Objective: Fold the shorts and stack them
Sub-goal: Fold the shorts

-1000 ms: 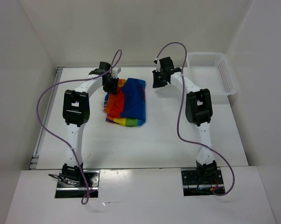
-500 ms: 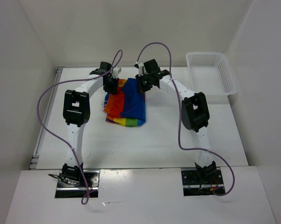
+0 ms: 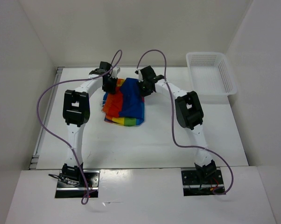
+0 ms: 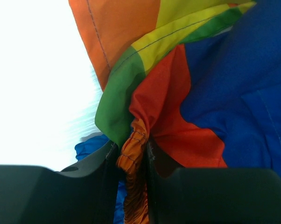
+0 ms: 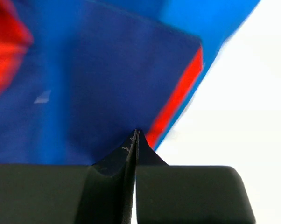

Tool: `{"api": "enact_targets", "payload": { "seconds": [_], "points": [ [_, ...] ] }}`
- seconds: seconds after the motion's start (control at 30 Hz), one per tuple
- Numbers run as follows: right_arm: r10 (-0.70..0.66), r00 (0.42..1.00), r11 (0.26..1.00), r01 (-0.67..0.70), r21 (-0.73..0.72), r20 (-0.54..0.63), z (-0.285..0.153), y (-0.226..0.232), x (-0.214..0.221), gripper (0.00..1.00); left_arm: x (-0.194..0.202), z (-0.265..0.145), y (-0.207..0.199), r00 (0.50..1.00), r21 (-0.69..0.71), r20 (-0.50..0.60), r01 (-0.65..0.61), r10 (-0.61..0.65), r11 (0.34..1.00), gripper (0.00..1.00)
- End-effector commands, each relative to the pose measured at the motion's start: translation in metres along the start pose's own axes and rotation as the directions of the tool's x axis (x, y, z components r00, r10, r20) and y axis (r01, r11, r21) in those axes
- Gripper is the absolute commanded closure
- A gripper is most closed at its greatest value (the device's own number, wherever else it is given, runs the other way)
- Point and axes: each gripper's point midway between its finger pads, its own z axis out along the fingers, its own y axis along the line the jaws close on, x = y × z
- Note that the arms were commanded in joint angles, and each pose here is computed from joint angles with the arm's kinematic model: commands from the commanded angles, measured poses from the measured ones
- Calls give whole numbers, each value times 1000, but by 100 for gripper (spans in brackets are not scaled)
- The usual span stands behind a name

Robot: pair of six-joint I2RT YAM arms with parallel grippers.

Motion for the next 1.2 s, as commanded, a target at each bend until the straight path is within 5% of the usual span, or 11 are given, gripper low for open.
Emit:
{"api": "enact_targets", "payload": {
  "seconds": [0.0, 0.57, 0.93, 1.07, 1.17],
  "points": [
    [1, 998, 999, 2, 49, -63, 29, -13, 32, 100, -13, -18, 22, 999, -66, 31, 14, -12, 998, 68],
    [-2, 998, 969, 17, 248, -58, 41, -62, 39, 100, -2, -31, 64, 999, -232, 22, 45, -41, 972, 54],
    [-70, 998, 981, 69, 180, 0, -2, -44, 7, 100, -46, -50, 49, 992, -150, 127, 41, -21, 988, 24],
    [-120, 985, 980, 97, 176, 126, -47, -28, -45, 97, -78, -87, 26, 971, -47, 239, 12, 0, 999, 0],
    [-160, 967, 969, 116, 217, 198, -91, -27, -71, 93, -111, -128, 13, 938, -5, 345, -21, 21, 1000, 0]
  ]
}}
